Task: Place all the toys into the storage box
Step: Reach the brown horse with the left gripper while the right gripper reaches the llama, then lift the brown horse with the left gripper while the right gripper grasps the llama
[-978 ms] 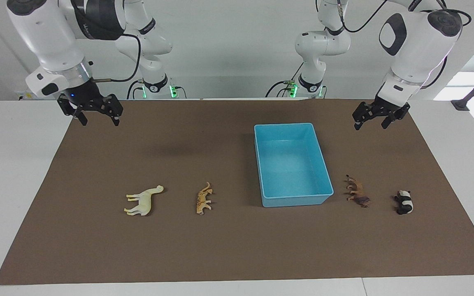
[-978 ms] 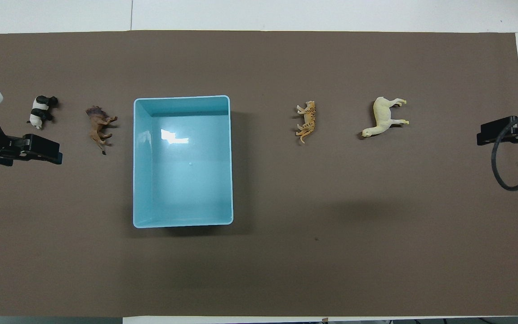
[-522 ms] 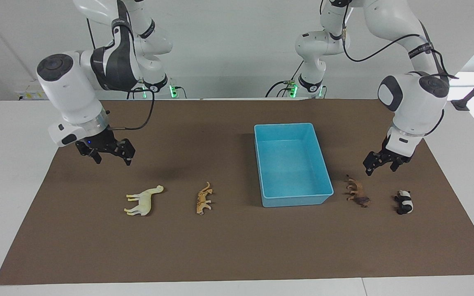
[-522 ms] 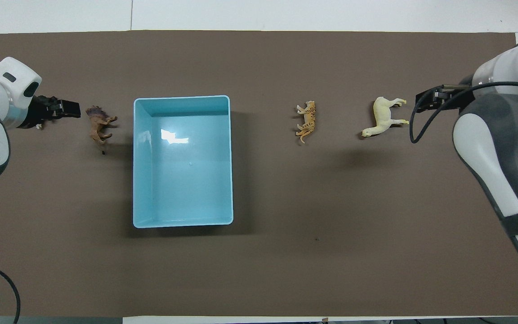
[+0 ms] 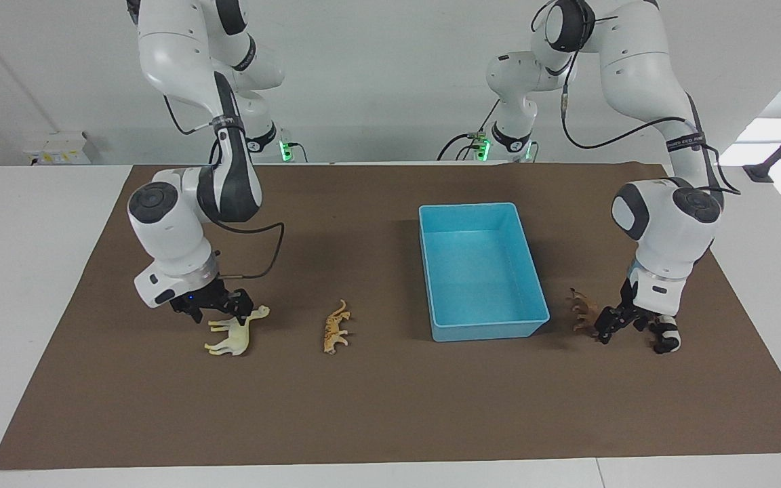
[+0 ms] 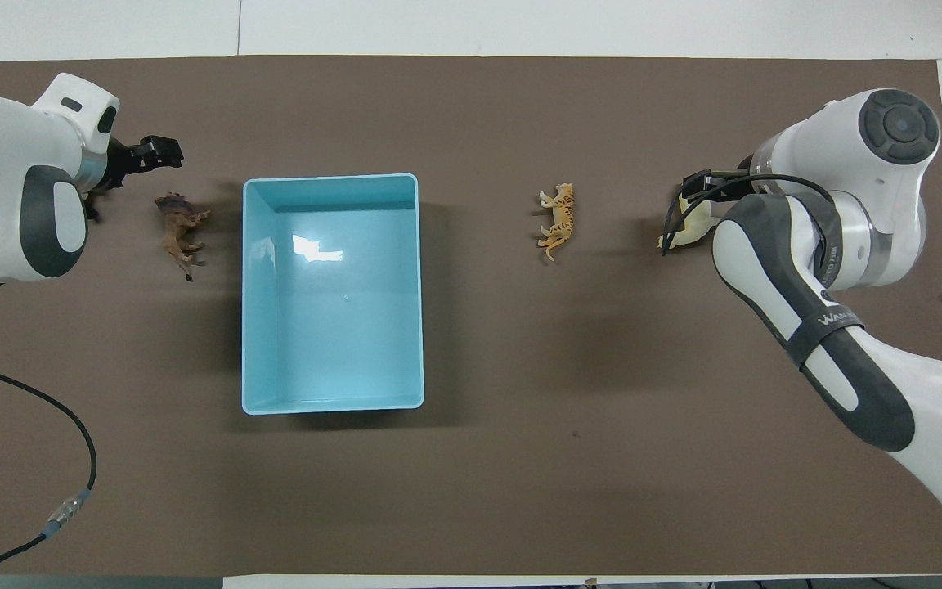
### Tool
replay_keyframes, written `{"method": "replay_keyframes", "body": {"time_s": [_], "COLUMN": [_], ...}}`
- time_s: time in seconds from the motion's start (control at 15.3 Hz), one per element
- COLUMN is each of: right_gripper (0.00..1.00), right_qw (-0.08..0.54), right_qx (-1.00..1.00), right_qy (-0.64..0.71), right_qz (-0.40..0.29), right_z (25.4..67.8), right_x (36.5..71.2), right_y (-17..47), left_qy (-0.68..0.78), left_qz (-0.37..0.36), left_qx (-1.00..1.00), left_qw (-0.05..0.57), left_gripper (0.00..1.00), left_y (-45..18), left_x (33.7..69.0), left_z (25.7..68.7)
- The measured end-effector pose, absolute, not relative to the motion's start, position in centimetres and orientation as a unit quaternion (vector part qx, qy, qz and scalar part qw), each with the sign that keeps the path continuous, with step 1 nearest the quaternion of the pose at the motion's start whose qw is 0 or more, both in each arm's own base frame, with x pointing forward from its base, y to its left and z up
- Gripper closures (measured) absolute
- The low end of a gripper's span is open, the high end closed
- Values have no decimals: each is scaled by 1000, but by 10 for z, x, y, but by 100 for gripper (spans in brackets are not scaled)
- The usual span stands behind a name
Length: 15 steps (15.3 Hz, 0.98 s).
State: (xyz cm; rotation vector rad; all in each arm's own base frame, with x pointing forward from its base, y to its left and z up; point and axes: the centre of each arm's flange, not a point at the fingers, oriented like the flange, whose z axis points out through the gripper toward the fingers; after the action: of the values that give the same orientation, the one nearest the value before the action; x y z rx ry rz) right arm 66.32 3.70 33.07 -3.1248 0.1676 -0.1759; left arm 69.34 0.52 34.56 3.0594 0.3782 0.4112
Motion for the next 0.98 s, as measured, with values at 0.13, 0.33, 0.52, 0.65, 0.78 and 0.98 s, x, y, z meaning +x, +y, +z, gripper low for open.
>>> {"method": "replay_keyframes", "body": {"time_s": [0.13,0.33,0.52,0.65,0.78,0.98], "right_gripper": [0,0,0,6,20,53], "right_qw": [4,6,6,6,7,7], "right_qx": [-997,-996,-997,-996,-996,-996], "right_qy": [53,50,48,53,55,53], "right_qz": [-58,-70,-68,-66,-66,-70], "right_z": [316,299,285,283,283,289], "right_x": [666,669,669,669,669,670], "right_y": [38,42,47,48,48,52], "left_qy": [125,135,142,143,146,148], "left_qz": [130,120,111,106,98,81], "left_qx": [983,983,983,984,984,985], "left_qw": [15,17,17,17,16,13], "left_gripper": [0,0,0,3,24,33], "left_y": [8,6,2,2,2,2], "left_x": [693,685,680,679,677,674], "left_z": [334,312,302,301,299,295]}}
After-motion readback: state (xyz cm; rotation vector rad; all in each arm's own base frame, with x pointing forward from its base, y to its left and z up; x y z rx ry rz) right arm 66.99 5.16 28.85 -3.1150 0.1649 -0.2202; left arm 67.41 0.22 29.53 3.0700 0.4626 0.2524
